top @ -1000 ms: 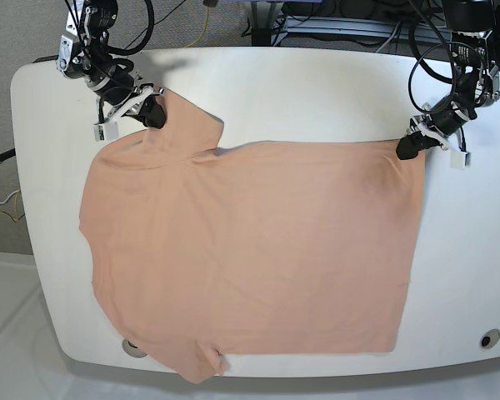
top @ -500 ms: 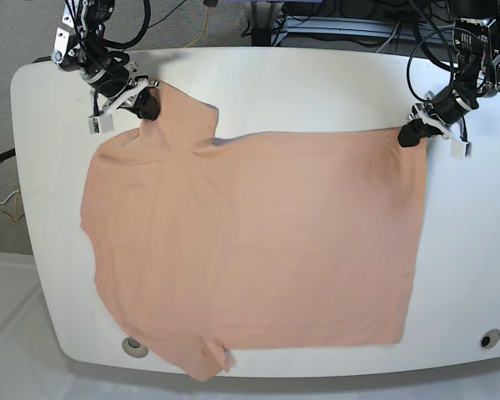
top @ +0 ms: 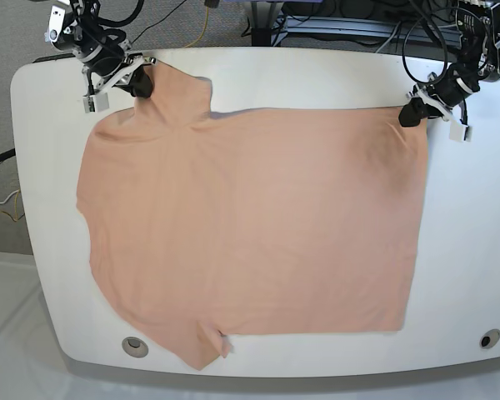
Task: Fold the T-shirt properly
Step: 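Pull both shoulder corners toward the robot, dragging the shirt along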
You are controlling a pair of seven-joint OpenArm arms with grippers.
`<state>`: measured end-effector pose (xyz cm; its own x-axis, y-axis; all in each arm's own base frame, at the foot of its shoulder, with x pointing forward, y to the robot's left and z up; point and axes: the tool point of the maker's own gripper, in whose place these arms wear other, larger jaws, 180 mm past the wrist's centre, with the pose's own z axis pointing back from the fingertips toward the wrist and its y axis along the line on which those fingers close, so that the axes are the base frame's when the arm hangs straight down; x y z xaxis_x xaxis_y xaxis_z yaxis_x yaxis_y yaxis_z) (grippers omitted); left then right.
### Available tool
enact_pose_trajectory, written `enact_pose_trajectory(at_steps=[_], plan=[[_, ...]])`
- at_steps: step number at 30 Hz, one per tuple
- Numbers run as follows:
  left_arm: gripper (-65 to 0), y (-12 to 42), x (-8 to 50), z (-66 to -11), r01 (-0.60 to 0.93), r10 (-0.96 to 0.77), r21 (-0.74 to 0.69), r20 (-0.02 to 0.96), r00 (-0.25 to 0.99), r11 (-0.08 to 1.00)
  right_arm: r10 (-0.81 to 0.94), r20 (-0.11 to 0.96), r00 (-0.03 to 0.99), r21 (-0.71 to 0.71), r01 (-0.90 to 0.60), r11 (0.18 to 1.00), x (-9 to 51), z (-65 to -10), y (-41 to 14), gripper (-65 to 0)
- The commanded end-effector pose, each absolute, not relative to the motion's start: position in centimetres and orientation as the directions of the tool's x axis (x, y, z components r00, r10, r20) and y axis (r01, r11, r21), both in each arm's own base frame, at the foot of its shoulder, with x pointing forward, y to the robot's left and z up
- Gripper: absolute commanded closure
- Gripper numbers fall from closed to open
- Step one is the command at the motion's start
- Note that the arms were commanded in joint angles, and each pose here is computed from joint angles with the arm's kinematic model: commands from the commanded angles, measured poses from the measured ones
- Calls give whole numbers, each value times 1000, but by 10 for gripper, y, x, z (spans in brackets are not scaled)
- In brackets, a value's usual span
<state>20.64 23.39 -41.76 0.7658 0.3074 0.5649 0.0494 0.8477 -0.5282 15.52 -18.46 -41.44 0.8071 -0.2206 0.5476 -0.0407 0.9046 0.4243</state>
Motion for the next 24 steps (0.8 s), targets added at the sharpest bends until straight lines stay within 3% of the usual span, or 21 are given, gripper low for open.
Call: enact_pose_trajectory(at_steps=[1,7,24], plan=[[0,235,210,-405,84,291,-519,597,748,851,-208,576,790,412,-61,909,154,-402,-187,0],[0,226,189,-416,72,272,-521,553,787,850,-191,549,814,397,-53,916,130,-401,-189,0],[0,231,167,-401,92,215,-469,560,800,878,-175,525,833,353,-26,935,106,-397,-206,0]])
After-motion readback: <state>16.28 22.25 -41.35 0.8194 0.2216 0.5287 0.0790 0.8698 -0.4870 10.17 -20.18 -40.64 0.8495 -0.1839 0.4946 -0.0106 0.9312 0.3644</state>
